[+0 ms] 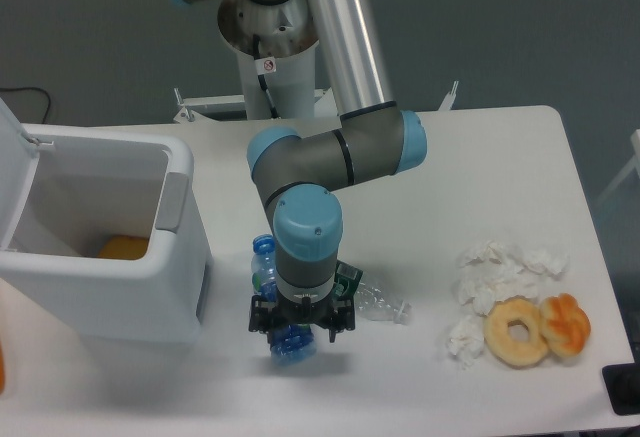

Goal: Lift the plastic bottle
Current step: 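Lower the gripper around the bottle's cap end and close on it, then hold the bottle and adjust the grip on its cap end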

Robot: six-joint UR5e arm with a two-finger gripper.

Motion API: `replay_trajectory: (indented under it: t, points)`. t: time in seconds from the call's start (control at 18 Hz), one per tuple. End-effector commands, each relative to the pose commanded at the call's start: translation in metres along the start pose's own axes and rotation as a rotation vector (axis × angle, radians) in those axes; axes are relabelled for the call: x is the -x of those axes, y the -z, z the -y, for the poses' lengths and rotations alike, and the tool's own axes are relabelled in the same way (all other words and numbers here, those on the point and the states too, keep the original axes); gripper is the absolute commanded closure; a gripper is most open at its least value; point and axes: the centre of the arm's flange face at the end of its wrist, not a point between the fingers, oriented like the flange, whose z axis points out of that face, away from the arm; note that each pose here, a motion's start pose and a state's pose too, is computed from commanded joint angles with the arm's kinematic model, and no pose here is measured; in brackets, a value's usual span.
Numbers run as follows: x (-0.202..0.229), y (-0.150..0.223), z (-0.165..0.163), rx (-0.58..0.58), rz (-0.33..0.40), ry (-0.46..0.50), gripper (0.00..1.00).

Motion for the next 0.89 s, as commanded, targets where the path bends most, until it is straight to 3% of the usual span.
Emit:
replay_trajectory:
  t: [0.89]
  points:
    - [-0.006,-0.012,0.001,0.013,-0.004,-0.008,0.00]
